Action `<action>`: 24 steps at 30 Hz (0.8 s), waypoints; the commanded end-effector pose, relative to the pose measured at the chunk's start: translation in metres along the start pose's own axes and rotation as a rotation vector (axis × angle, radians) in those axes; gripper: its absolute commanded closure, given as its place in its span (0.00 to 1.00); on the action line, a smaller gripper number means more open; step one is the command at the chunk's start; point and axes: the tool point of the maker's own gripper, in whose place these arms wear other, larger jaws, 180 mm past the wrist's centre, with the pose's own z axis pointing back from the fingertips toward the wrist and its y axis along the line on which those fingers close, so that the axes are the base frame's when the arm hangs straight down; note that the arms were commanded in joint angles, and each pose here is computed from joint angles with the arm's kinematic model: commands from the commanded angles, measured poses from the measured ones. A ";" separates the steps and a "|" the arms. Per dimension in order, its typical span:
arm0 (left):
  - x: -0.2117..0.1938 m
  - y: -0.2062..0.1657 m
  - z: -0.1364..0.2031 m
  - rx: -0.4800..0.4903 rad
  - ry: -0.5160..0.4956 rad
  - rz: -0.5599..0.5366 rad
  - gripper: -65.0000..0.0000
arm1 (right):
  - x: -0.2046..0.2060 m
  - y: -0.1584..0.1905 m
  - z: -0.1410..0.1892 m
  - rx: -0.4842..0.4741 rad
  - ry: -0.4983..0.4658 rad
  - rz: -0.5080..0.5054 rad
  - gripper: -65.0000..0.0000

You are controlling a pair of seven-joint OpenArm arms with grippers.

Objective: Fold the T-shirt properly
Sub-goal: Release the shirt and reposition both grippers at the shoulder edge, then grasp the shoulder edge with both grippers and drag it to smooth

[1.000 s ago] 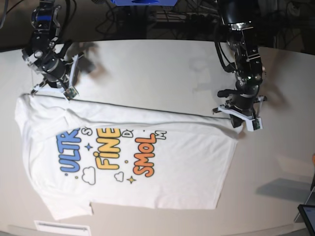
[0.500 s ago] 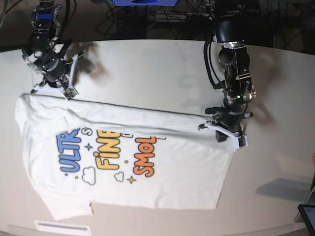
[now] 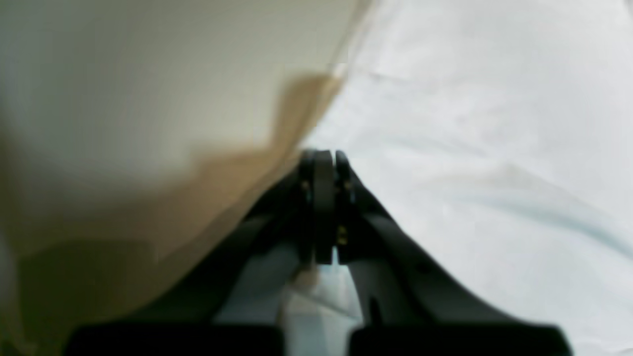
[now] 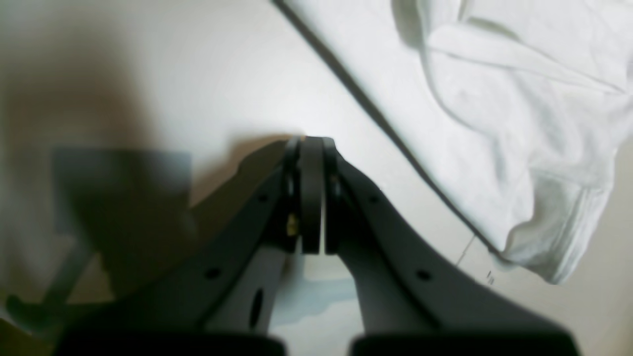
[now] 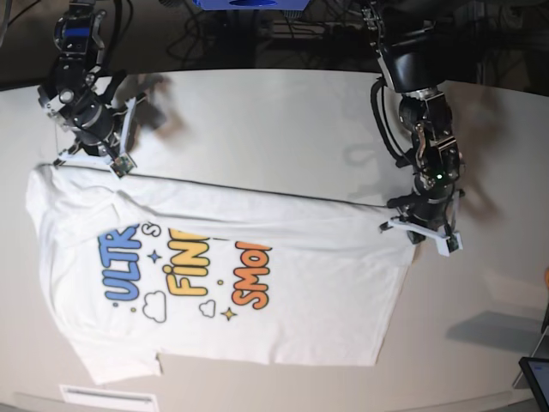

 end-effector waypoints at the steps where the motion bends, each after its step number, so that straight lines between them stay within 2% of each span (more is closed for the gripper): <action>1: 0.022 0.002 0.002 0.000 -0.062 -0.003 1.00 | 0.017 -0.014 0.003 -0.036 -0.056 0.000 0.99; 6: 0.025 0.019 0.008 0.026 -0.074 -0.027 1.00 | 0.036 -0.034 0.005 -0.083 -0.101 -0.005 0.98; 12: 0.058 0.011 0.031 0.011 -0.179 -0.073 1.00 | 0.058 -0.092 0.016 -0.227 -0.187 -0.118 0.96; 14: 0.067 0.008 0.036 0.004 -0.207 -0.081 1.00 | 0.061 -0.105 0.020 -0.259 -0.195 -0.128 0.89; 16: 0.069 -0.001 0.036 -0.015 -0.209 -0.101 0.97 | 0.061 -0.110 0.021 -0.270 -0.195 -0.130 0.75; 19: 0.071 -0.012 0.034 -0.029 -0.204 -0.226 0.82 | 0.058 -0.109 0.021 -0.268 -0.189 -0.130 0.50; 20: 0.070 -0.015 0.034 -0.032 -0.200 -0.251 0.78 | 0.055 -0.107 0.020 -0.264 -0.182 -0.130 0.45; 22: 0.067 -0.018 0.033 -0.027 -0.194 -0.280 0.71 | 0.049 -0.102 0.019 -0.254 -0.170 -0.132 0.43; 24: 0.064 -0.016 0.033 -0.021 -0.196 -0.287 0.69 | 0.049 -0.098 0.018 -0.246 -0.179 -0.135 0.47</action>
